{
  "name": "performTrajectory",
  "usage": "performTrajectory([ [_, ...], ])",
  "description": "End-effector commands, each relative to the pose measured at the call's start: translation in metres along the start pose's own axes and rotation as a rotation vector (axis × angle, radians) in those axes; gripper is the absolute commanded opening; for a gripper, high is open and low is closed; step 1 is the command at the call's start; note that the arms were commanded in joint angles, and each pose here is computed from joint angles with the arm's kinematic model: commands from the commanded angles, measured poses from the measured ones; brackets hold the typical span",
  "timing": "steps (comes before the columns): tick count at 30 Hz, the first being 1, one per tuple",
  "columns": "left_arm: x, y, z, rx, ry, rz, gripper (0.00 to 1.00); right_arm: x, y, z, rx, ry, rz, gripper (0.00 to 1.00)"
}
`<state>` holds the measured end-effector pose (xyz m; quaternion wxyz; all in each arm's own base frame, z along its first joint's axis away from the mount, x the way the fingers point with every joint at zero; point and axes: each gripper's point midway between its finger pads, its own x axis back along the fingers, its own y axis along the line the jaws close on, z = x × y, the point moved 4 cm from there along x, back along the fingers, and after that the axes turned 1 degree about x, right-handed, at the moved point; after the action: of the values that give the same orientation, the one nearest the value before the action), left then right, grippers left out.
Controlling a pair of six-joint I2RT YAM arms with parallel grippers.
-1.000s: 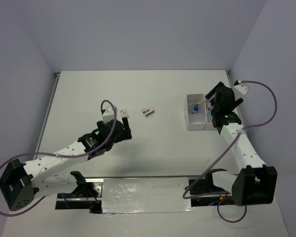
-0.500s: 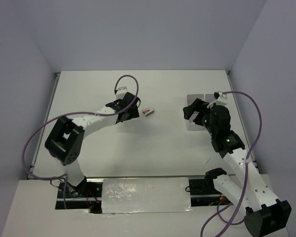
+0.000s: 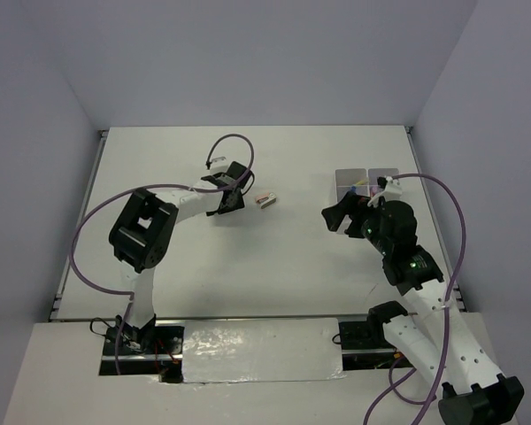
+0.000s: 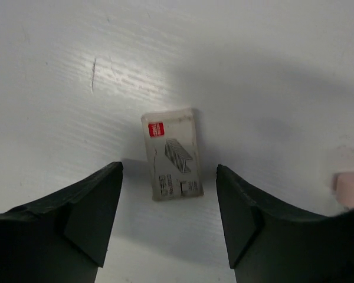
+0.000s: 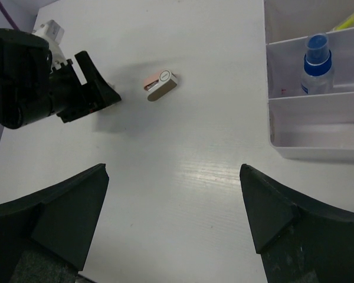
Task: Sort the stationery into containers
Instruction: Pick up the stationery from the center of the board.
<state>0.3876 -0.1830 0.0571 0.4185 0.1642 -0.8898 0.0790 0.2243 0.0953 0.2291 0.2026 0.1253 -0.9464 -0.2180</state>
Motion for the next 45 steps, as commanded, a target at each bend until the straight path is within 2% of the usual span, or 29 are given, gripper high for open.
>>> performTrajectory([
  [1, -0.012, 0.000, -0.007, 0.003, -0.008, -0.013, 0.75, 0.005, 0.009, -0.001, 0.029, -0.004, -0.059, 0.99],
  [5, -0.018, 0.004, 0.001, 0.004, 0.009, -0.020, 0.65, 0.008, 0.013, -0.005, 0.033, -0.011, -0.075, 0.99],
  [6, -0.019, 0.006, 0.005, 0.000, 0.017, -0.019, 0.55, 0.008, 0.013, -0.005, 0.033, -0.008, -0.075, 0.99],
  [8, -0.018, 0.005, 0.006, 0.008, 0.018, -0.001, 0.43, 0.008, 0.015, -0.005, 0.033, -0.005, -0.085, 0.99],
  [9, -0.018, 0.008, 0.012, 0.006, 0.031, -0.003, 0.28, 0.007, 0.016, -0.007, 0.031, -0.010, -0.093, 0.99],
  [12, -0.012, 0.012, 0.023, -0.007, 0.050, 0.046, 0.02, 0.004, 0.020, -0.003, 0.034, 0.009, -0.135, 1.00],
  [13, -0.007, 0.010, 0.026, -0.013, 0.046, 0.071, 0.00, 0.002, 0.021, 0.000, 0.034, 0.018, -0.147, 1.00],
  [14, 0.005, 0.003, 0.018, 0.000, 0.011, 0.129, 0.00, 0.000, 0.021, 0.004, 0.035, 0.031, -0.160, 1.00],
  [15, 0.011, 0.006, 0.033, -0.051, 0.014, 0.148, 0.00, -0.001, 0.023, 0.008, 0.033, 0.044, -0.189, 1.00],
  [19, 0.059, -0.004, 0.039, -0.127, -0.083, 0.343, 0.00, -0.004, 0.029, 0.020, 0.035, 0.068, -0.270, 1.00],
  [22, 0.106, -0.010, 0.041, -0.206, -0.207, 0.556, 0.00, -0.004, 0.033, 0.025, 0.019, 0.097, -0.307, 1.00],
  [23, 0.126, -0.007, 0.037, -0.243, -0.308, 0.646, 0.00, -0.004, 0.035, 0.026, 0.009, 0.110, -0.318, 1.00],
  [25, 0.155, -0.011, 0.048, -0.309, -0.384, 0.796, 0.00, -0.004, 0.042, 0.033, -0.034, 0.163, -0.365, 0.99],
  [26, 0.171, -0.005, 0.046, -0.318, -0.465, 0.872, 0.00, -0.003, 0.046, 0.033, -0.054, 0.168, -0.390, 0.98],
  [27, 0.183, -0.006, 0.053, -0.351, -0.473, 0.973, 0.00, -0.003, 0.050, 0.038, -0.094, 0.195, -0.410, 0.97],
  [31, 0.222, -0.001, 0.058, -0.418, -0.587, 1.172, 0.00, 0.005, 0.070, 0.050, -0.148, 0.260, -0.497, 0.93],
  [34, 0.241, -0.009, 0.063, -0.503, -0.605, 1.258, 0.00, 0.012, 0.088, 0.055, -0.135, 0.285, -0.554, 0.88],
  [35, 0.253, -0.017, 0.069, -0.593, -0.593, 1.302, 0.00, 0.015, 0.094, 0.063, -0.087, 0.329, -0.531, 0.83],
  [37, 0.259, -0.020, 0.073, -0.629, -0.587, 1.324, 0.00, 0.014, 0.099, 0.061, -0.041, 0.328, -0.523, 0.83],
  [39, 0.271, -0.025, 0.081, -0.714, -0.576, 1.360, 0.00, 0.013, 0.098, 0.068, -0.006, 0.387, -0.504, 0.82],
  [42, 0.285, -0.026, 0.089, -0.783, -0.595, 1.395, 0.00, 0.013, 0.102, 0.079, -0.020, 0.457, -0.536, 0.77],
  [45, 0.295, -0.028, 0.096, -0.849, -0.617, 1.434, 0.00, 0.013, 0.107, 0.084, -0.024, 0.461, -0.550, 0.71],
])
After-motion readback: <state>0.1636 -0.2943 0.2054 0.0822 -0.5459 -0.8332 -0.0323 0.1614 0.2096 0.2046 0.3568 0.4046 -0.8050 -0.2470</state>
